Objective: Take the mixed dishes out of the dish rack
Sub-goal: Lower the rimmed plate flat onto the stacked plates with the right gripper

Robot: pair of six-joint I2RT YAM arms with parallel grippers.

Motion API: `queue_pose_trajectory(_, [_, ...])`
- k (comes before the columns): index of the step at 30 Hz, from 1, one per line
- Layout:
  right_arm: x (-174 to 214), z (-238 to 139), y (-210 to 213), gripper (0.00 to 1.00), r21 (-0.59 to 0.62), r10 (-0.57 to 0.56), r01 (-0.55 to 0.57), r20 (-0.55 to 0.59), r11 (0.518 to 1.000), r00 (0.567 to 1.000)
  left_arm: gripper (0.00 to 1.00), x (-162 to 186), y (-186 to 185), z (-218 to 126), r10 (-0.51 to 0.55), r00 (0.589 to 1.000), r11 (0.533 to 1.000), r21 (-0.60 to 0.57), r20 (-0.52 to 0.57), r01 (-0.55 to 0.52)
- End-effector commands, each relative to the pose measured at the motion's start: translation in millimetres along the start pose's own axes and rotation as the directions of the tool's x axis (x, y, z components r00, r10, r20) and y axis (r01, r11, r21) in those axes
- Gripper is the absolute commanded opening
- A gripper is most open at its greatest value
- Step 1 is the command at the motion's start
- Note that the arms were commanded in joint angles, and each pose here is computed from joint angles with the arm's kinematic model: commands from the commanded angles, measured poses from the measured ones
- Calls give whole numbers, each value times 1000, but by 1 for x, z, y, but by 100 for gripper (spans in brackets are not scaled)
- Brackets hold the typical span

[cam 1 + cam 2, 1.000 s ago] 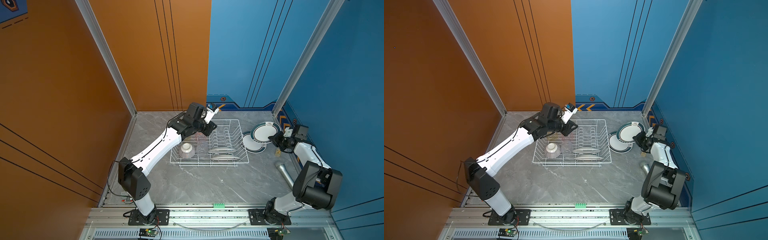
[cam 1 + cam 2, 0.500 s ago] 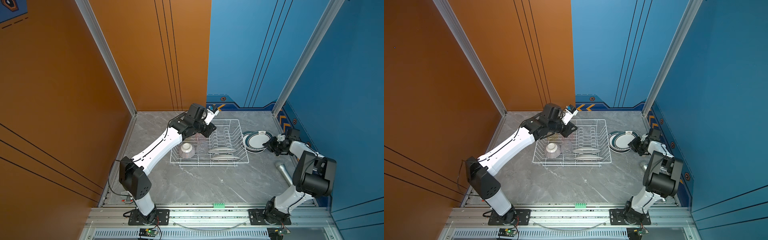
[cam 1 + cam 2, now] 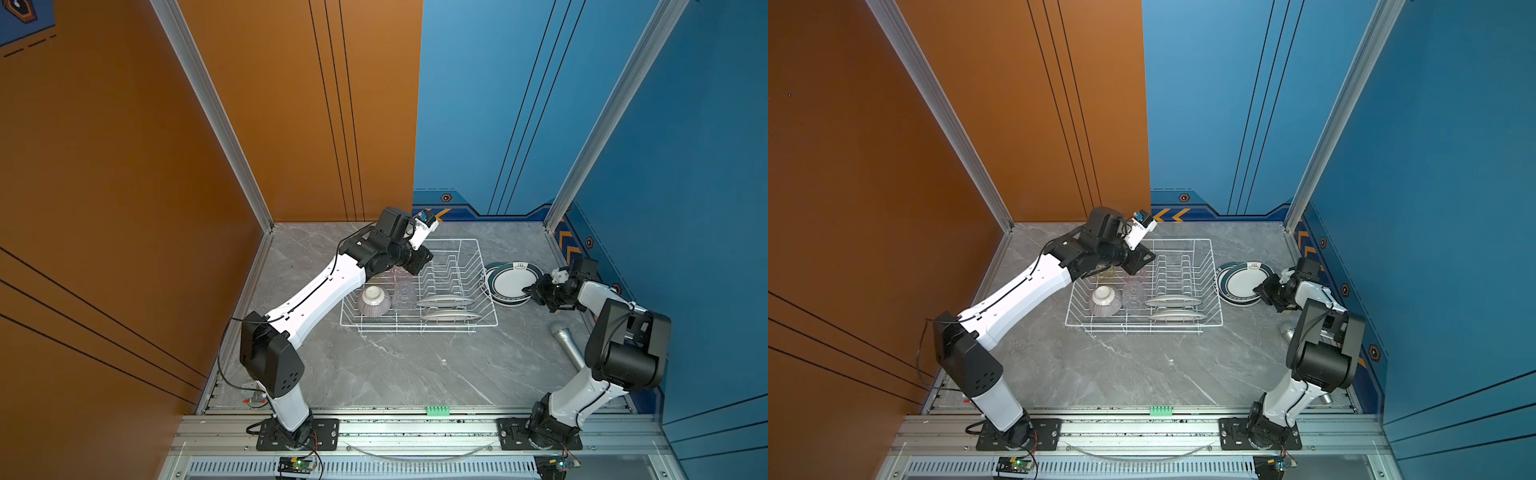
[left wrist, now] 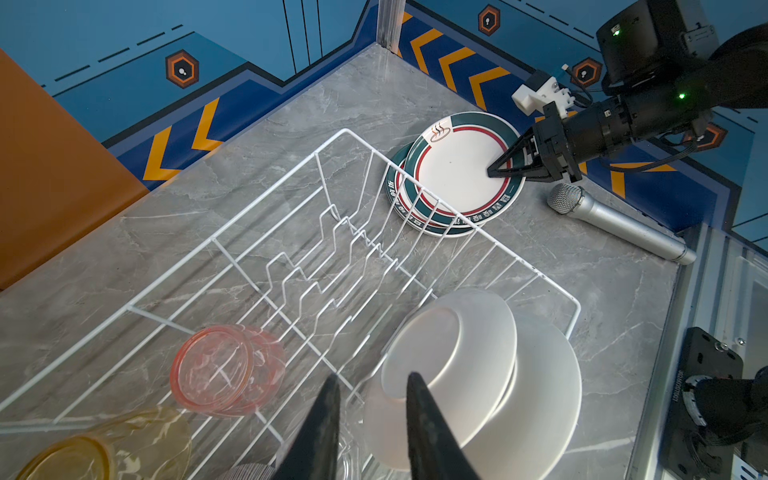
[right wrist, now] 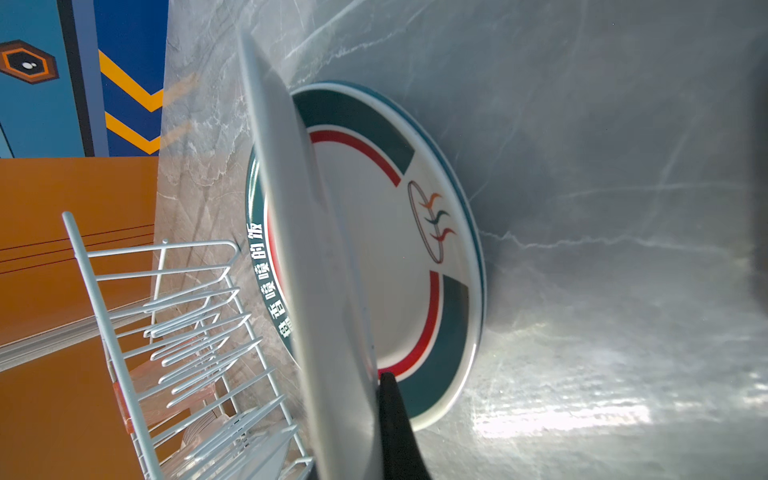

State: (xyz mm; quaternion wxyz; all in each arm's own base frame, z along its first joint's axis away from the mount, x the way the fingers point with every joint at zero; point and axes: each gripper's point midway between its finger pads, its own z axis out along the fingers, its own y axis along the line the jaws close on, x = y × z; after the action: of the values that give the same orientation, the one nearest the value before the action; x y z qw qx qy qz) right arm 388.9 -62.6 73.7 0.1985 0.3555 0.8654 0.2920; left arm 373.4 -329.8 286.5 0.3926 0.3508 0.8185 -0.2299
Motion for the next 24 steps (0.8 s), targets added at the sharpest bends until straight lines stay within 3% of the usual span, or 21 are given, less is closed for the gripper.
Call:
queue_pose_trajectory(1, [15, 4, -18, 9, 81, 11, -5, -67, 997, 998, 29, 0, -5, 1, 24, 1000, 1000, 8, -15, -24])
queue_pose_trajectory(24, [30, 13, -47, 22, 158, 40, -16, -150, 987, 988, 29, 2, -4, 0, 28, 999, 1000, 9, -23, -28])
